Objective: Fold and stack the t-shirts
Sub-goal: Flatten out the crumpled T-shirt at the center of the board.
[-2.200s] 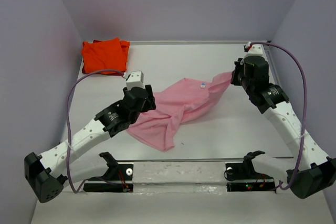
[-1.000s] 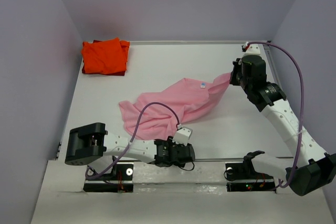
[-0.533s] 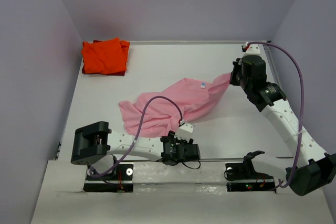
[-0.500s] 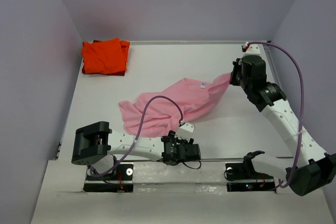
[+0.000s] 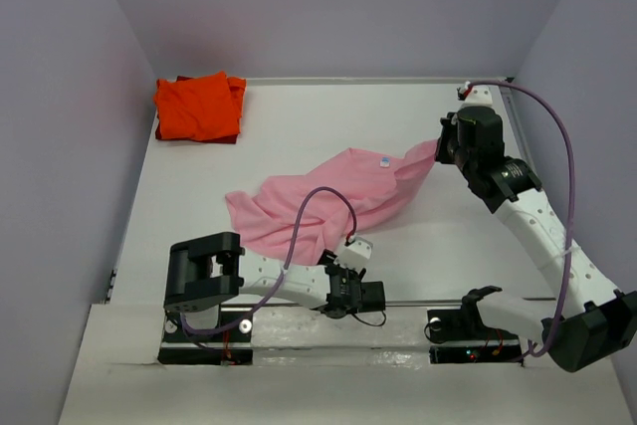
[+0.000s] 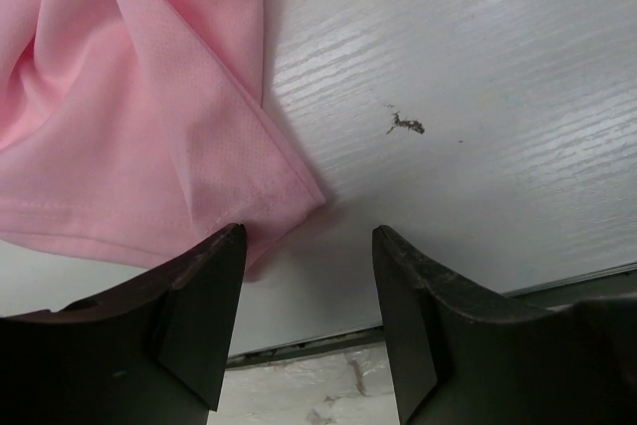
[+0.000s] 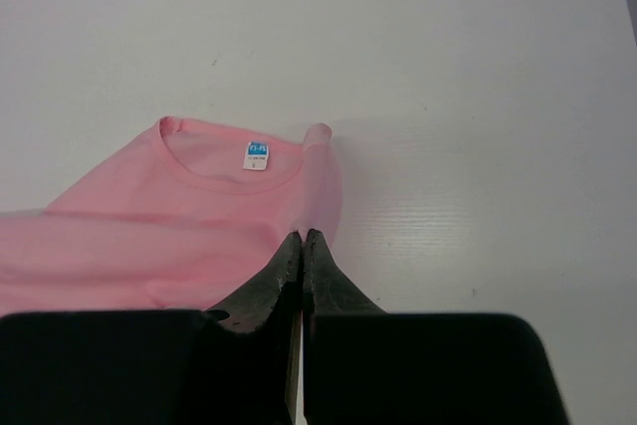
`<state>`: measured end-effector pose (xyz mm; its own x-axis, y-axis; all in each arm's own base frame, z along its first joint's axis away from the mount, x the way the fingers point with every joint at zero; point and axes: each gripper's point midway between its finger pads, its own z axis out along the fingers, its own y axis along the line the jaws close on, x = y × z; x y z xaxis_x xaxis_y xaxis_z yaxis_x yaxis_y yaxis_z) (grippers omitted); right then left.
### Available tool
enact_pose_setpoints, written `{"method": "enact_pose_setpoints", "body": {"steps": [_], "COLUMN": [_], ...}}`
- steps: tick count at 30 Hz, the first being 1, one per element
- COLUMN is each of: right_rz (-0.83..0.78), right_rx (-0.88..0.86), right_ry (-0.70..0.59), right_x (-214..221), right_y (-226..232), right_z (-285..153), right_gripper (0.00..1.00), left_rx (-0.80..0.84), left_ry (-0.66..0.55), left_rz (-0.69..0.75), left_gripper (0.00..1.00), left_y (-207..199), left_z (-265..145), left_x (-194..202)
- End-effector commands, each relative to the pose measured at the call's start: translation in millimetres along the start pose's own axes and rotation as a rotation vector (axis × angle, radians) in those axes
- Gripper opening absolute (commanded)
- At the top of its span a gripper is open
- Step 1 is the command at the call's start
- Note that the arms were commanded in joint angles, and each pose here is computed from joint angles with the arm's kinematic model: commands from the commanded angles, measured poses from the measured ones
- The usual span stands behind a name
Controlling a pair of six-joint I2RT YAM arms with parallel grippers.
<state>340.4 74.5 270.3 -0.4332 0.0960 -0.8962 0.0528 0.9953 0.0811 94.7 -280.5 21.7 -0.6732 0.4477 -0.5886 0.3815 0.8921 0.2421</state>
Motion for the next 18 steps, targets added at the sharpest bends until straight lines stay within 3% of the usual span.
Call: {"method": "enact_pose_setpoints", "body": {"steps": [1,4,6,10,11,12,18], "right_rz": [0.029,0.028,0.028,0.029,0.028,0.029,0.028], "right_rx": [-0.017,-0.021,-0.023,-0.018,-0.018,-0.02,-0.019], "right_ry": [-0.079,-0.078,-0.077,-0.078,-0.077,-0.078,-0.071], "right_x": [-20.9,-20.4,-20.3,-20.2,-19.9,-20.1,-17.8], "right_y": [0.6,1.3,1.5,0.6,0.7,0.8,1.2], "right_z": [-9.3,-9.6,-9.6,-9.8,-9.3,-9.8,-8.0], "right_gripper": [0.0,0.0,0.0,0.0,0.0,0.0,0.0], "left_rx": [-0.056,-0.067,-0.073,-0.068,-0.06,-0.057,-0.062], "left_ry": [-0.033,-0.025,-0.024,-0.023,-0.022,-0.023,-0.04], "left_rz": [0.007,0.008,0.012,0.014,0.013,0.01,0.008], "left_gripper": [0.66,0.66,0.56,0.24,0.11,0.03,0.0], "left_y": [8.9,11.4,12.1,10.6,8.9,8.2,11.2], "left_z": [4.3,8.4,10.2,10.8,11.1,11.1,10.0], "left_x": [-3.9,-4.1,-4.4,-4.2,-4.0,-4.1,-7.2]}}
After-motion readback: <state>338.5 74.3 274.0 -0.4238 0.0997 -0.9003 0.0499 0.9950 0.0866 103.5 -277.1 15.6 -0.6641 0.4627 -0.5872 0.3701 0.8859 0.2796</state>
